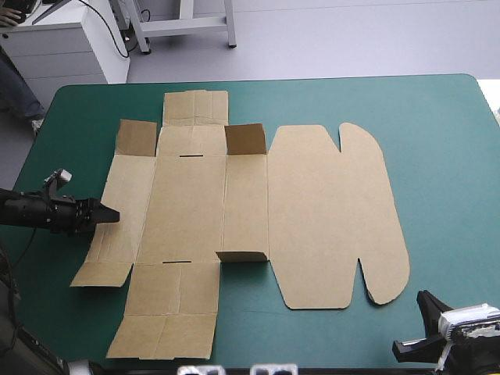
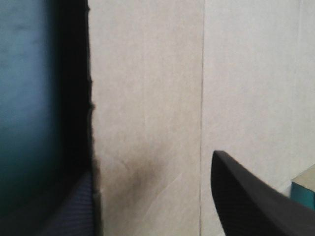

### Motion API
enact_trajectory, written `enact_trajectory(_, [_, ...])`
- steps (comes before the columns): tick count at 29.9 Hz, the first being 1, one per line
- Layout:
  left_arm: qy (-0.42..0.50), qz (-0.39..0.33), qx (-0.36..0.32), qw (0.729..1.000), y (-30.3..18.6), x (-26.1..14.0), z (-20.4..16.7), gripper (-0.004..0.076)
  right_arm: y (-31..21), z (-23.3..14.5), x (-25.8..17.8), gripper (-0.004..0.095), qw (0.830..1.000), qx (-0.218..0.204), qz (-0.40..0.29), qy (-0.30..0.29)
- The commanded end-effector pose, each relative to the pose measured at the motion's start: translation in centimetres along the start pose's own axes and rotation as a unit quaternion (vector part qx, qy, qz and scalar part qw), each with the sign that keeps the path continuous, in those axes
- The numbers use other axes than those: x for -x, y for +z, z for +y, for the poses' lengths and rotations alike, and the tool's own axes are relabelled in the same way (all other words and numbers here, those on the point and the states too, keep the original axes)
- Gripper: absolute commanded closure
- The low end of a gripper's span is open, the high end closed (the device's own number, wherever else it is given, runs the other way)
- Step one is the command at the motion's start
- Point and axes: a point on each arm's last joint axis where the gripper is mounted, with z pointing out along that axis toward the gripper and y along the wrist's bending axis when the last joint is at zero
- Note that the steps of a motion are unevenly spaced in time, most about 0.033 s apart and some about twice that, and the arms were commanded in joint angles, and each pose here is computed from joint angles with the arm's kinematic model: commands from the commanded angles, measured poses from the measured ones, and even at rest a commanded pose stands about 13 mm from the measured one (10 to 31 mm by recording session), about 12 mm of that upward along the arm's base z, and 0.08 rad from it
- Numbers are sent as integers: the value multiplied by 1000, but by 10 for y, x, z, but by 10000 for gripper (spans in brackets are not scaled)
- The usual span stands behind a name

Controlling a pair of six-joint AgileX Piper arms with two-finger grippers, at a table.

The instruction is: Fold the box

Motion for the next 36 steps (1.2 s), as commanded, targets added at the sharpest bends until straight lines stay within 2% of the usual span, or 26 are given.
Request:
enact_trajectory(1, [-11,39,-35,999,7,0,-18,268,-9,2,12,928,998,-2,-58,-3])
enact_trajectory(12, [-25,81,-37,996,29,2,-41,269,-9,2,12,928,998,-2,-58,-3])
enact_trajectory(21, [-45,34,-75,996,30,11,-49,269,-9,2,12,928,998,-2,-58,-2])
enact_trajectory(26, [-36,42,-76,996,30,10,-49,280,-9,2,12,928,998,-1,-58,-2])
enact_trajectory(27, [-33,46,-71,996,30,9,-48,307,-9,2,12,928,998,-1,-58,-2])
enact_trajectory(29, [-25,61,-58,996,30,6,-45,448,-9,2,12,928,998,-1,-58,-2])
enact_trajectory(32, [2,75,-44,996,30,3,-43,729,-9,2,12,928,998,-1,-58,-2])
enact_trajectory(36, [26,76,-44,996,30,3,-42,727,-9,2,12,928,998,-1,-58,-2])
